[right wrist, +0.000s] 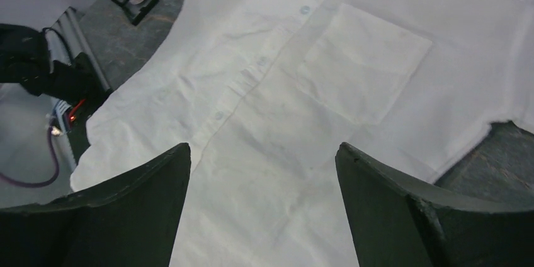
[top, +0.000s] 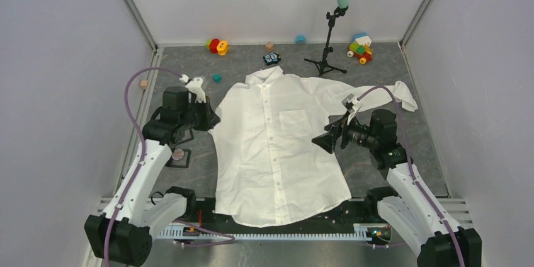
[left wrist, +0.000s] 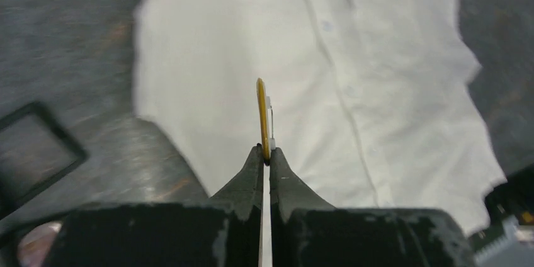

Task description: Pin the brooch onto the clothing

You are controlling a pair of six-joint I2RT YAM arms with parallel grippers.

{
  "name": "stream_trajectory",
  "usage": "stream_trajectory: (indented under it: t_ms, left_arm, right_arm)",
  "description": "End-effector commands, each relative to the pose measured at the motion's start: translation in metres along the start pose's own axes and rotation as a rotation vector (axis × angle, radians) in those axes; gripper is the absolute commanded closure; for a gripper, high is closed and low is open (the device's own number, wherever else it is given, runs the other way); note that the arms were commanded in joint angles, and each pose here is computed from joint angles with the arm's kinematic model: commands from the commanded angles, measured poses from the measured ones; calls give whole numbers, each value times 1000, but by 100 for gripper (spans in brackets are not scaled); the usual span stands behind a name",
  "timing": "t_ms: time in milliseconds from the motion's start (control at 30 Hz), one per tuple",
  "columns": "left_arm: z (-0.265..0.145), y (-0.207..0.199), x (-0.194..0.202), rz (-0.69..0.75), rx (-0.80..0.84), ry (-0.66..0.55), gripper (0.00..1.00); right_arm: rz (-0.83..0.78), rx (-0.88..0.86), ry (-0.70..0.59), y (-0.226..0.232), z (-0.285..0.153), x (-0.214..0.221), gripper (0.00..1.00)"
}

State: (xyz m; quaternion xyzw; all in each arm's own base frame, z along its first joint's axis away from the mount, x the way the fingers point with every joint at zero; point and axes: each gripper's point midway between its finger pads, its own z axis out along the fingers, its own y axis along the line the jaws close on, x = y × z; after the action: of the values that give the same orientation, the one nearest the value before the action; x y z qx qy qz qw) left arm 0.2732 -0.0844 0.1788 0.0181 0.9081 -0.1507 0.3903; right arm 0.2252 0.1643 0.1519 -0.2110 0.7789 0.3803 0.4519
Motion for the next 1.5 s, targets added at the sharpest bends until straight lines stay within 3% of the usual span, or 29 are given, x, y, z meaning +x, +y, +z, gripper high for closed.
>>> stream_trajectory:
  t_ms: [0, 167, 467, 700, 900, 1167, 1467]
  left_arm:
    - [-30, -96, 32, 100, 548, 57, 98]
    - [-68, -164, 68, 172, 902, 181, 98]
    - [-94, -200, 98, 183, 1120, 307, 98]
    - [-102, -215, 121, 201, 1215, 455, 98]
    - [-105, -223, 139, 244, 1232, 548, 98]
    - [-108, -233, 147, 282, 1247, 583, 98]
    - [-108, -237, 154, 298, 1250, 611, 98]
  right_arm:
    - [-98, -263, -75, 60, -2, -32, 10]
    - [-52, -402, -100, 93, -4, -38, 17]
    - [9, -551, -83, 134, -10, -34, 21]
    - [33, -669, -95, 165, -8, -37, 22]
    - [49, -753, -4, 187, 2, -23, 34]
    - [67, -796, 96, 203, 12, -1, 41]
    - [78, -803, 125, 208, 16, 9, 52]
